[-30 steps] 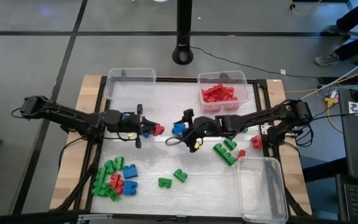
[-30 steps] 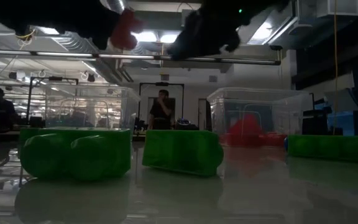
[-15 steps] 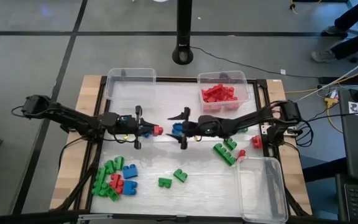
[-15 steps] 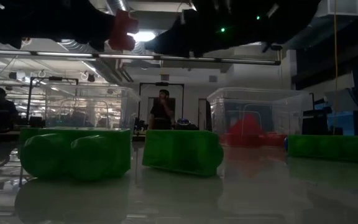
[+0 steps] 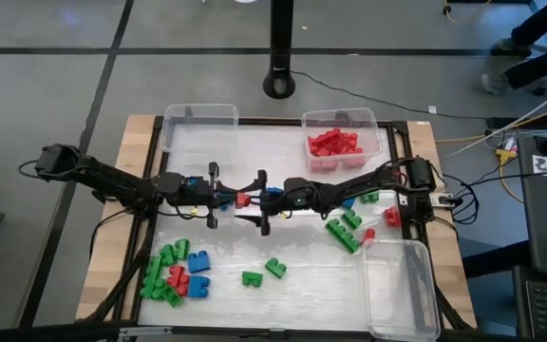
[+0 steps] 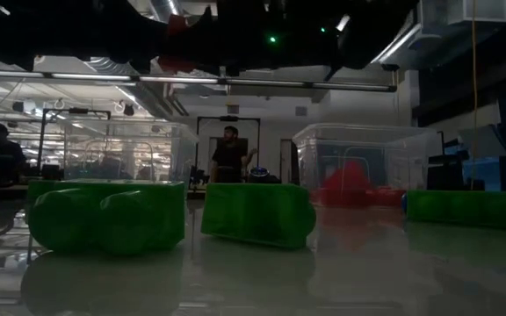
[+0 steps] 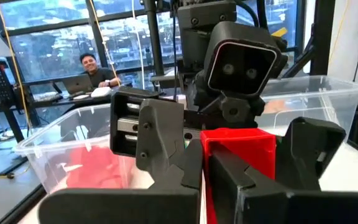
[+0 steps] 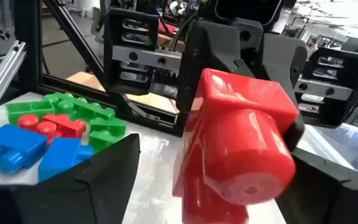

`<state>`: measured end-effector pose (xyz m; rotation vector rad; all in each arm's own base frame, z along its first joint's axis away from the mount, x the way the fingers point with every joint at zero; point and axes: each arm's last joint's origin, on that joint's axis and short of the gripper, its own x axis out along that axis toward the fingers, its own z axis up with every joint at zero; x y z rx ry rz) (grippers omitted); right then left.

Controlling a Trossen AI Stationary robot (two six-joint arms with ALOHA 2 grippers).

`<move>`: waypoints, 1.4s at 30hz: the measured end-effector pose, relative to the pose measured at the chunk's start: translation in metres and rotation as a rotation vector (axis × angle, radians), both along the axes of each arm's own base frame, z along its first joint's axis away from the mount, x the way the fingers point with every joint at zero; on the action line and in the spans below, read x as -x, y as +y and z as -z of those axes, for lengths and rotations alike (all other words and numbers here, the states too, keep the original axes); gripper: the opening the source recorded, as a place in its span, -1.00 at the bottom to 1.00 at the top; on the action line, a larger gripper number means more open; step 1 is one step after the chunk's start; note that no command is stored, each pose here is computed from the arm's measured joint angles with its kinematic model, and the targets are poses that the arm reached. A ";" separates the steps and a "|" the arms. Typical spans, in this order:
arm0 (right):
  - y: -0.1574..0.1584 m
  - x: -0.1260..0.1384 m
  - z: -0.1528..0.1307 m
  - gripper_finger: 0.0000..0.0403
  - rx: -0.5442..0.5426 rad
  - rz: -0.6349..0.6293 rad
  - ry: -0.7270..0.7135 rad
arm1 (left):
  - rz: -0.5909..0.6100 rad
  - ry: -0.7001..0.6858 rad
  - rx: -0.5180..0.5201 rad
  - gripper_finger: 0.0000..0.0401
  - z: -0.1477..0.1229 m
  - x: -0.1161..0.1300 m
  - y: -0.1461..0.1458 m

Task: Sort blocks
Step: Put the red game piece into the top right transparent bin

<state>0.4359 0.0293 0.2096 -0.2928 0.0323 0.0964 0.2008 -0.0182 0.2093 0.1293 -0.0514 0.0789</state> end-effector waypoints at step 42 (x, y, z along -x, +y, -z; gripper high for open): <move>-0.010 0.037 -0.049 -0.29 0.263 0.215 0.254 | 0.021 0.111 0.057 -0.18 -0.002 0.018 -0.001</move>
